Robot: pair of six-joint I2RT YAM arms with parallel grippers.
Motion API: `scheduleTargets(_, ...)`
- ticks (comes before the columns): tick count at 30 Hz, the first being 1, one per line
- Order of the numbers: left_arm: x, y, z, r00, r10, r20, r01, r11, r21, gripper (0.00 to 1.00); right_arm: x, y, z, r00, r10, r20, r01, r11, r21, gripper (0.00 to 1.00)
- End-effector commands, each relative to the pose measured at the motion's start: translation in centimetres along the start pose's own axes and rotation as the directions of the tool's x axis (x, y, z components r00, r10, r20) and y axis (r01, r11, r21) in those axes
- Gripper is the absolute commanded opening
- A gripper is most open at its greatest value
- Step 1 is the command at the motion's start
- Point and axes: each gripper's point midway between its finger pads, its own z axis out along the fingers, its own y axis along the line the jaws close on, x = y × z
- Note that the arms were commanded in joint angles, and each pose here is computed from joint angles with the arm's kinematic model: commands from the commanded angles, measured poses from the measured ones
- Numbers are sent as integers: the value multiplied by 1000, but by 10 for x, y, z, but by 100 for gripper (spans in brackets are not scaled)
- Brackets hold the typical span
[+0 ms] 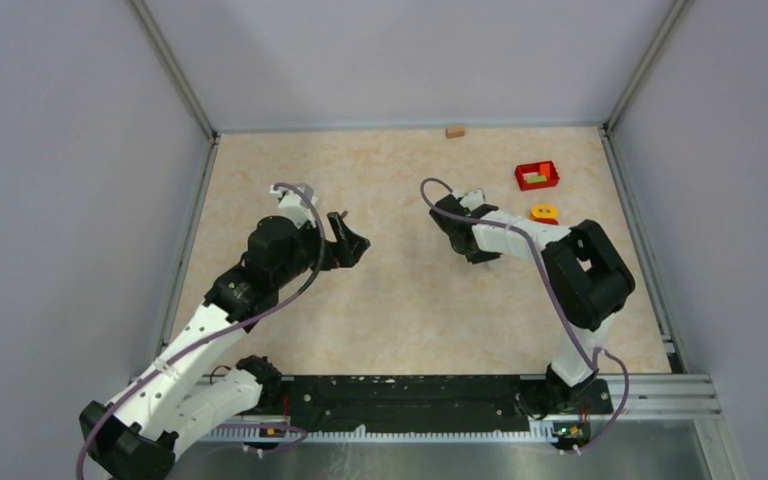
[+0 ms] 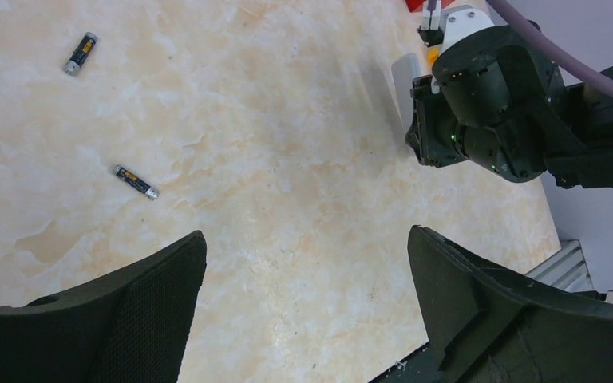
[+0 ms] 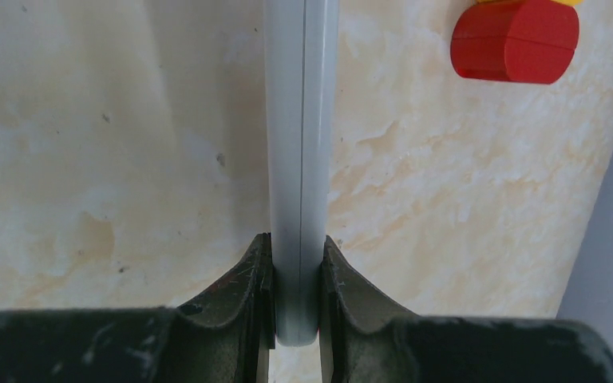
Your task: Load the batteries into the remote control
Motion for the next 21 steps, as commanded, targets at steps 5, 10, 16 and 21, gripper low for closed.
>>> scheduleTargets(5, -6, -9, -1, 999, 27, 17, -28, 999, 45, 99, -11, 11, 8, 999, -53, -2, 53, 999, -7, 18)
scheduleTargets(10, -8, -9, 1, 999, 26, 19, -27, 999, 36, 99, -19, 22, -6, 1000, -24, 20, 26, 993, -118, 31)
scheduleTargets(16, -9, -6, -1, 999, 40, 9, -40, 999, 9, 99, -13, 47, -24, 999, -36, 30, 44, 944, -328, 46)
scheduleTargets(21, -17, -3, -8, 999, 37, 32, -36, 999, -18, 99, -8, 48, -35, 999, -23, 29, 33, 923, -383, 50)
